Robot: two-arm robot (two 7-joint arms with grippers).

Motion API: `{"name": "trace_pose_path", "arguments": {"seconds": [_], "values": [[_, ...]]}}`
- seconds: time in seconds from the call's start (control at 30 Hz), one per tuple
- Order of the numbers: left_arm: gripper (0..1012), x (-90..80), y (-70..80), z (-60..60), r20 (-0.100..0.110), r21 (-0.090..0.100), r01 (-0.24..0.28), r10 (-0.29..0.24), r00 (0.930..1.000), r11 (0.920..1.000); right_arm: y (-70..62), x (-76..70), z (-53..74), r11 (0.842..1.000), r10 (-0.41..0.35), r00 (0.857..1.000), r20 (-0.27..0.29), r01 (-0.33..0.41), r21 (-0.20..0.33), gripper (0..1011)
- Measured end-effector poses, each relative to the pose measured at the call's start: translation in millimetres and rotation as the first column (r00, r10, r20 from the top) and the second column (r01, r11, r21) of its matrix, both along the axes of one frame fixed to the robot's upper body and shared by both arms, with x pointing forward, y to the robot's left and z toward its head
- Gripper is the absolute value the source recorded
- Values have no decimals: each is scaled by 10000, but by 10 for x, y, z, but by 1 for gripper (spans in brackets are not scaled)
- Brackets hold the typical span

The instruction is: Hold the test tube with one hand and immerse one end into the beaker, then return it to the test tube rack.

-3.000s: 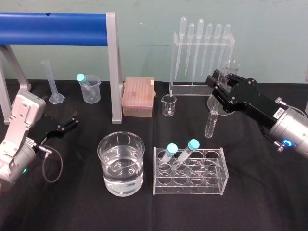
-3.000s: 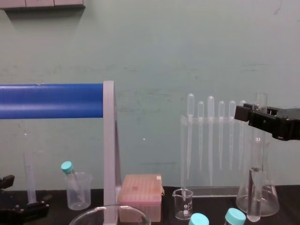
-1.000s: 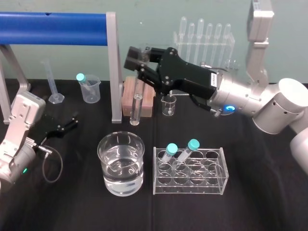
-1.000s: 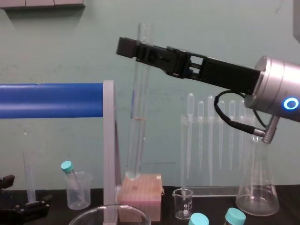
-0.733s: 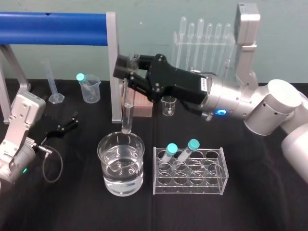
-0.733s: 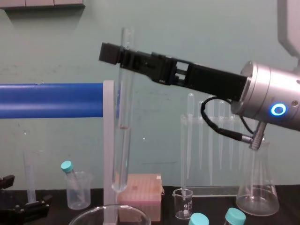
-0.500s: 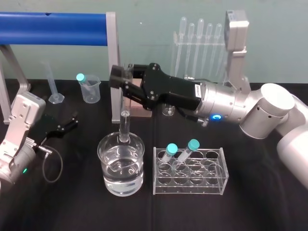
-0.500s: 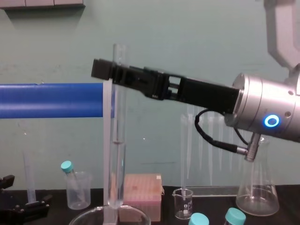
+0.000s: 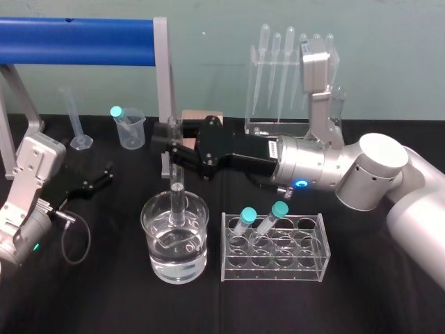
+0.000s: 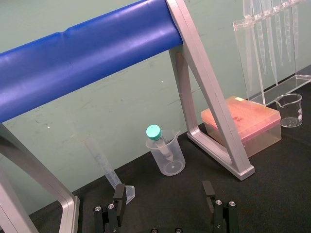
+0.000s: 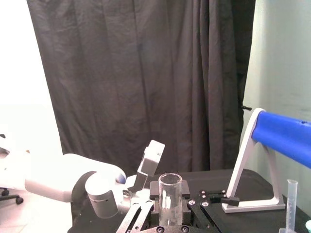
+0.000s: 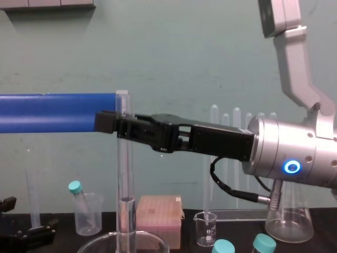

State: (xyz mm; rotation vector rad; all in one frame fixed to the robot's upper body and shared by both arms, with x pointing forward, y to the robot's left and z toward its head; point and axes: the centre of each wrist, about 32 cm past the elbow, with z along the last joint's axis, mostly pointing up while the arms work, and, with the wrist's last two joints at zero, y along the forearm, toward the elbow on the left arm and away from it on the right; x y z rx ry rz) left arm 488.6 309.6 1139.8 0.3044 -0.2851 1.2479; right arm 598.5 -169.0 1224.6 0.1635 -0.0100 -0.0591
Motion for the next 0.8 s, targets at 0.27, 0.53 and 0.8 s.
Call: {"name": "trace_pose_path", "arguments": {"seconds": [0.27, 0.53, 0.8], "values": [[1000, 0, 0, 0, -1, 0, 0, 0, 10000, 10000, 17, 20, -67, 9996, 12, 9999, -120, -15, -267, 242], [1000, 0, 0, 0, -2, 1, 0, 0, 10000, 10000, 5, 21, -121, 9985, -11, 9997, -236, -2, -556, 242], [1000, 0, 0, 0, 0, 0, 0, 0, 10000, 10000, -1, 30, -199, 9966, -51, 9991, -432, 15, -825, 242]]}}
